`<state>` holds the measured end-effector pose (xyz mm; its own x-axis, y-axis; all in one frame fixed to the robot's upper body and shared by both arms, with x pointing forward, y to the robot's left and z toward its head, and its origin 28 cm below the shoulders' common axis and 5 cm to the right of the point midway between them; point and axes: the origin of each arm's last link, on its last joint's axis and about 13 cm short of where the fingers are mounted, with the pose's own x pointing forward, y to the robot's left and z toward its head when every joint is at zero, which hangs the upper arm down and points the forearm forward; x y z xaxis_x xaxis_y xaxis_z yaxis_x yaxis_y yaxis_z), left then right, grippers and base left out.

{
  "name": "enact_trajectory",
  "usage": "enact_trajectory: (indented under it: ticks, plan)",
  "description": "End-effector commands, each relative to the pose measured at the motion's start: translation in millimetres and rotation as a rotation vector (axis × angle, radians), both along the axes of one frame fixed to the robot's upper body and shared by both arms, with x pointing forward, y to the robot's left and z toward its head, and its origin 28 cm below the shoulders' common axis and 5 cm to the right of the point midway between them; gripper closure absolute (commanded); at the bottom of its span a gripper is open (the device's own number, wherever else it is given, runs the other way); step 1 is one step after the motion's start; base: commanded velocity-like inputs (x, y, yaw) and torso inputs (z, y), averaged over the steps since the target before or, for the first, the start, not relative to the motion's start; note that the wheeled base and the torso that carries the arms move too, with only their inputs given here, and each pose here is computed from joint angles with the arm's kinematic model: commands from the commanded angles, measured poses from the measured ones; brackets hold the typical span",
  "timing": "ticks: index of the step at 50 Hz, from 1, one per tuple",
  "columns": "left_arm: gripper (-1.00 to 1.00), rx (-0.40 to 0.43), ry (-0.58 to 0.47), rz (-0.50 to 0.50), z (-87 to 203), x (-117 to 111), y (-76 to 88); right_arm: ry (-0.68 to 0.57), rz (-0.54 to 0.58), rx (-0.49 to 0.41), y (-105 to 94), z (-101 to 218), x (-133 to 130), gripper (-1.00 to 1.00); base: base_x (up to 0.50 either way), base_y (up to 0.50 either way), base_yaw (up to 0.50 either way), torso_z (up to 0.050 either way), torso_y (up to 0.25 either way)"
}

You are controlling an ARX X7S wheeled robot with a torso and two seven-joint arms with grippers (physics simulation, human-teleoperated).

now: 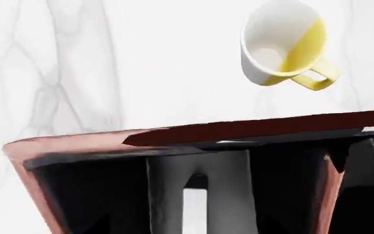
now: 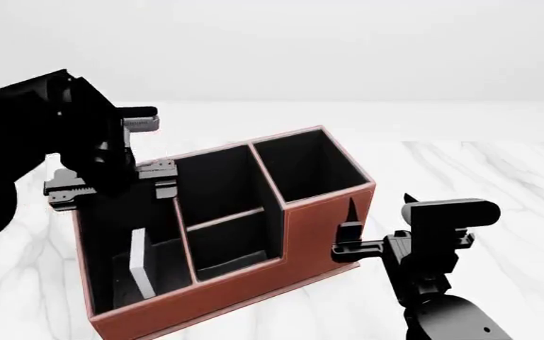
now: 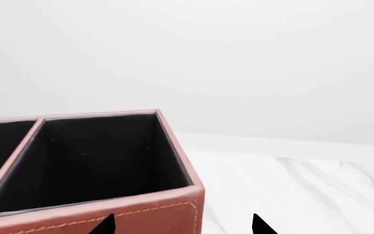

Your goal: Pick up the book and place it in the left compartment of the caddy.

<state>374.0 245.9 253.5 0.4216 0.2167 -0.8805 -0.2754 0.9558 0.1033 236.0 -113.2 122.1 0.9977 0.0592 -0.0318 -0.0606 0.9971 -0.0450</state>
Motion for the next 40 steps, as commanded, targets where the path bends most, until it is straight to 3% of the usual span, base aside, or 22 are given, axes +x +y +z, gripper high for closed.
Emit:
enact_trajectory:
  ticks: [1,5,12,16,17,18,19,20,22,23,25,26,28,29,33,40]
  plan:
    - [-1.00,-0.030,-0.132,-0.044,77,-41,-1.8,-0.002,0.006,0.000,1.3,2,0,-1.00,0.00,0.00,0.00,0.000,0.000]
    - [-1.00,-0.037,-0.160,-0.046,93,-44,2.1,-0.005,0.013,0.000,3.1,3,0,-1.00,0.00,0.00,0.00,0.000,0.000]
    - [-1.00,-0.052,-0.209,-0.131,78,-51,-1.8,-0.008,-0.002,0.012,5.4,11,4,-1.00,0.00,0.00,0.00,0.000,0.000]
    - [-1.00,-0.027,-0.453,-0.135,61,-64,-7.4,-0.082,0.024,-0.002,10.7,26,10,-1.00,0.00,0.00,0.00,0.000,0.000]
    - [-1.00,0.059,-0.493,-0.140,45,-73,-9.5,-0.150,0.024,-0.007,11.5,38,15,-1.00,0.00,0.00,0.00,0.000,0.000]
    - [-1.00,0.060,-0.610,-0.195,41,-78,-12.2,-0.165,0.039,0.000,12.0,44,17,-1.00,0.00,0.00,0.00,0.000,0.000]
    - [-1.00,0.117,-0.643,-0.194,26,-87,-14.8,-0.246,0.001,-0.019,12.9,56,24,-1.00,0.00,0.00,0.00,0.000,0.000]
    - [-1.00,0.108,-0.703,-0.237,21,-95,-18.0,-0.287,0.037,-0.034,14.7,62,26,-1.00,0.00,0.00,0.00,0.000,0.000]
    - [-1.00,0.145,-0.721,-0.238,11,-101,-20.8,-0.349,0.018,-0.055,16.3,72,30,-1.00,0.00,0.00,0.00,0.000,0.000]
    - [-1.00,0.168,-0.821,-0.250,2,-107,-24.8,-0.411,0.048,-0.079,19.7,78,32,-1.00,0.00,0.00,0.00,0.000,0.000]
    - [-1.00,0.109,-0.880,-0.254,-6,-115,-28.7,-0.435,0.057,-0.059,24.2,82,34,-1.00,0.00,0.00,0.00,0.000,0.000]
    - [-1.00,0.199,-0.936,-0.287,-12,-117,-30.3,-0.452,0.056,-0.056,25.6,84,32,-1.00,0.00,0.00,0.00,0.000,0.000]
    - [-1.00,0.165,-0.944,-0.288,-19,-121,-32.9,-0.475,0.042,-0.056,27.1,86,31,-1.00,0.00,0.00,0.00,0.000,0.000]
    - [-1.00,0.239,-1.015,-0.284,-24,-121,-34.7,-0.490,0.051,-0.042,28.4,88,29,-1.00,0.00,0.00,0.00,0.000,0.000]
    - [-1.00,0.263,-1.137,-0.255,-31,-126,-39.3,-0.511,0.048,-0.023,28.7,90,27,-1.00,0.00,0.00,0.00,0.000,0.000]
    - [-1.00,0.295,-1.195,-0.272,-36,-129,-44.6,-0.529,0.061,-0.026,30.0,92,25,-1.00,0.00,0.00,0.00,0.000,0.000]
